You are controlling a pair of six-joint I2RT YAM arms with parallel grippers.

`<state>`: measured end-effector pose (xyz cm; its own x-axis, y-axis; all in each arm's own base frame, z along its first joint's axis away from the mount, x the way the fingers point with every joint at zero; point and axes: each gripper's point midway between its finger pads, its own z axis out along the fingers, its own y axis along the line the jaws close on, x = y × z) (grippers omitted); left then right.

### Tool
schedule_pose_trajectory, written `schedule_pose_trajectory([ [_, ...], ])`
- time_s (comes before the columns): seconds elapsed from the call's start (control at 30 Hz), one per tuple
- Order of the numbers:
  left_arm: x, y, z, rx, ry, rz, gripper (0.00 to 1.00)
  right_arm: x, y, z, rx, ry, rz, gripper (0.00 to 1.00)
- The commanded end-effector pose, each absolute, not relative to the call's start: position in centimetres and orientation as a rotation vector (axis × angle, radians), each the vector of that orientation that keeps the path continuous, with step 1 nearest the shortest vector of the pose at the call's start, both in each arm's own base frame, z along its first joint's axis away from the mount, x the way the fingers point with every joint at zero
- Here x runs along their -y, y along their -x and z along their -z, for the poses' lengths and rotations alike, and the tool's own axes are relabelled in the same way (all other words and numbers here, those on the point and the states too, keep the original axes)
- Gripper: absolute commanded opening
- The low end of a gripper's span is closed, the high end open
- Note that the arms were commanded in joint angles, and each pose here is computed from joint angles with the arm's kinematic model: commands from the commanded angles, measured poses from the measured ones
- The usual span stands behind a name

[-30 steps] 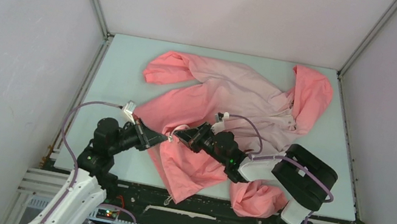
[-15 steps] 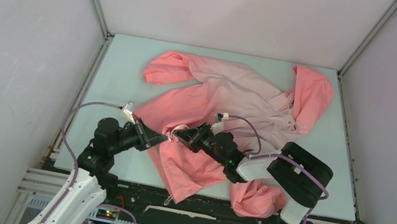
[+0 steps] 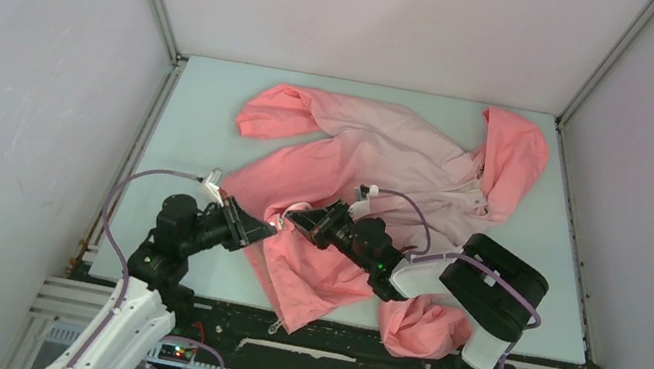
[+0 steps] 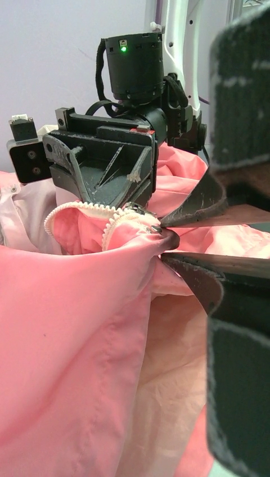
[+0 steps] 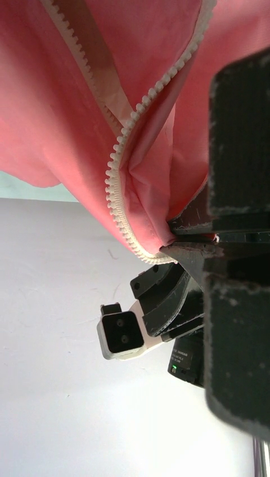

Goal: Zip up the jacket

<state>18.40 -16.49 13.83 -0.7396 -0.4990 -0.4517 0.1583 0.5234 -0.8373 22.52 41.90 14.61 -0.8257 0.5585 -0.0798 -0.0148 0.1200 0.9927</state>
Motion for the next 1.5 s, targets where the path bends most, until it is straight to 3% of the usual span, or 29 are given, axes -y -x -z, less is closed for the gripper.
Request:
schedule_pose_trajectory([
  [0.0, 16.8, -18.4, -15.8, -2.046, 0.218, 1.256, 0.26, -42.1, -23.7, -18.2, -1.814, -0.548, -1.842, 0.00],
  [0.17, 16.9, -18.8, -16.1, -2.036, 0.216, 1.259, 0.28, -42.1, -23.6, -18.0, -1.820, -0.538, -1.838, 0.00],
  [0.4, 16.6, -18.4, -17.2, -2.001, 0.286, 1.298, 0.45, -42.2, -23.5, -17.9, -1.825, -0.534, -1.844, 0.00],
  [0.77, 12.0, -16.9, -19.7, -2.007, 0.364, 0.958, 0.57, -42.1, -23.4, -17.7, -1.822, -0.533, -1.855, 0.00],
  [0.83, 11.3, -17.6, -20.1, -1.993, 0.422, 0.916, 0.64, -42.0, -23.4, -17.8, -1.819, -0.526, -1.853, 0.00],
  [1.0, 12.2, -19.6, -19.6, -2.071, 0.591, 1.009, 0.70, -41.8, -23.4, -18.1, -1.808, -0.526, -1.856, 0.00],
  [1.47, 14.0, -21.7, -17.6, -2.049, 0.751, 1.275, 0.57, -41.8, -23.3, -18.2, -1.799, -0.520, -1.869, 0.00],
])
